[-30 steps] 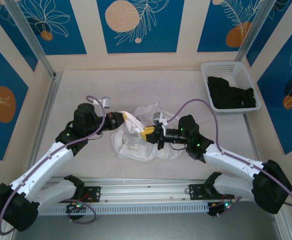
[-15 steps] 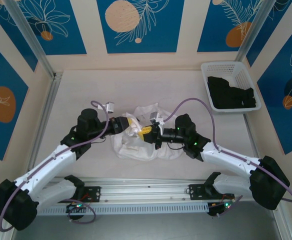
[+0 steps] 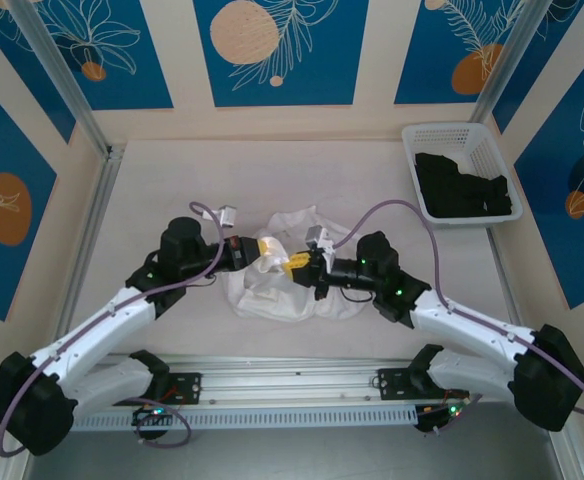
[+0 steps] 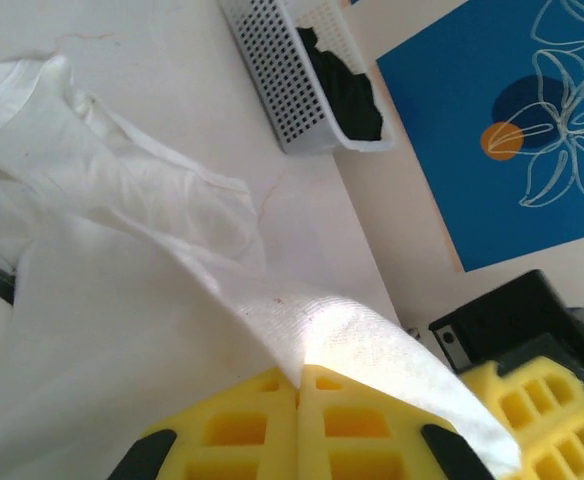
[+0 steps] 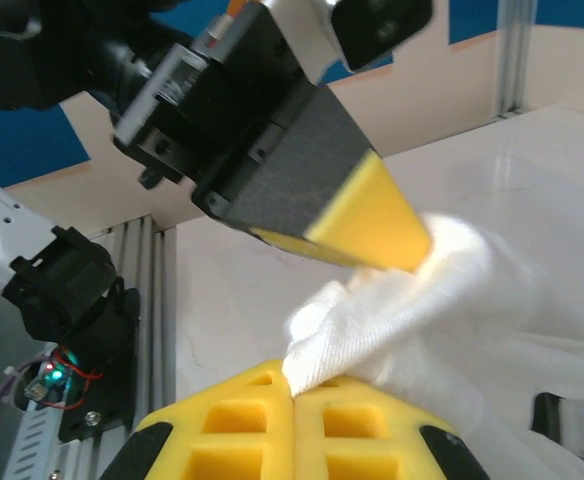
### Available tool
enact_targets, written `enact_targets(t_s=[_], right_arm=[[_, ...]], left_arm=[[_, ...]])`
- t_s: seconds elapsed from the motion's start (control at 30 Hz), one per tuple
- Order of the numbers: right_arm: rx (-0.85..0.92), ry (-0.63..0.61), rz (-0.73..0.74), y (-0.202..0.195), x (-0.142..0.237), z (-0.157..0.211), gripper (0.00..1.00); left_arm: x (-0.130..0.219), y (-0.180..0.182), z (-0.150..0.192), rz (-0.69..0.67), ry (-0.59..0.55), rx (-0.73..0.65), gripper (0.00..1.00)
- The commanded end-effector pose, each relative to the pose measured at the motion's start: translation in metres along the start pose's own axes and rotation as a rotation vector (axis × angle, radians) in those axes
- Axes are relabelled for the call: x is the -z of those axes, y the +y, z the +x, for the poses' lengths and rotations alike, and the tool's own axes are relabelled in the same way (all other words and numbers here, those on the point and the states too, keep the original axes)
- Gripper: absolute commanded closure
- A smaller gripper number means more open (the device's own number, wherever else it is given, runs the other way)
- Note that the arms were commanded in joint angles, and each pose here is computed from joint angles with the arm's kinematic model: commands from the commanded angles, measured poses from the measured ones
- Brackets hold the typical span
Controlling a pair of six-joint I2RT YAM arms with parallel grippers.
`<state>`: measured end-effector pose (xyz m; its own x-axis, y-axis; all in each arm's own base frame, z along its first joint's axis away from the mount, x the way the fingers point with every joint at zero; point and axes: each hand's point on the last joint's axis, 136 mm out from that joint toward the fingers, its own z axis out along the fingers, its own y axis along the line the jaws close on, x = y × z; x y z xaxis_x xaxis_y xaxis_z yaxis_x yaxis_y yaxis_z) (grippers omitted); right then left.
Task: Fold the inside-out t-shirt
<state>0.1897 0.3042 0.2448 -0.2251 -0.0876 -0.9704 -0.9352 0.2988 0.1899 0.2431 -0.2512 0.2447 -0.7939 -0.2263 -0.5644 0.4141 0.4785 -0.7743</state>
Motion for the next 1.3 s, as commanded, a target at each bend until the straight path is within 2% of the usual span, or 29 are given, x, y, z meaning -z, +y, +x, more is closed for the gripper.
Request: enact_targets(t_s=[0.0, 0.33, 0.5, 0.7, 0.9, 1.13, 1.17, 1.27], right_arm=[[0.040, 0.029, 0.099, -0.013, 0.010, 0.012, 0.99], [-0.096, 0.109, 0.331, -0.051, 0.009, 0.024, 0.92], [-0.126, 0.209, 0.467, -0.066, 0.012, 0.029, 0.81], [0.072, 0.134, 0.280, -0.018, 0.009, 0.005, 0.60], [0.109, 0.107, 0.181, -0.002, -0.001, -0.018, 0.50], [0.051, 0.149, 0.159, -0.017, -0.031, -0.028, 0.49], [0.036, 0.147, 0.150, -0.018, -0.035, -0.030, 0.51], [-0.002, 0.157, 0.099, -0.013, -0.044, -0.032, 0.66]], left_arm=[[0.021, -0.033, -0.019, 0.065, -0.049, -0.101, 1.00], [0.038, -0.073, -0.025, 0.228, -0.041, -0.116, 1.00], [0.035, -0.060, -0.026, 0.168, -0.050, -0.103, 1.00], [0.028, -0.045, -0.026, 0.103, -0.047, -0.095, 1.00], [0.026, -0.042, -0.022, 0.097, -0.031, -0.102, 1.00], [0.026, -0.042, -0.018, 0.107, -0.014, -0.112, 1.00], [0.025, -0.041, -0.017, 0.105, -0.009, -0.116, 1.00], [0.025, -0.039, -0.016, 0.090, -0.006, -0.129, 1.00]])
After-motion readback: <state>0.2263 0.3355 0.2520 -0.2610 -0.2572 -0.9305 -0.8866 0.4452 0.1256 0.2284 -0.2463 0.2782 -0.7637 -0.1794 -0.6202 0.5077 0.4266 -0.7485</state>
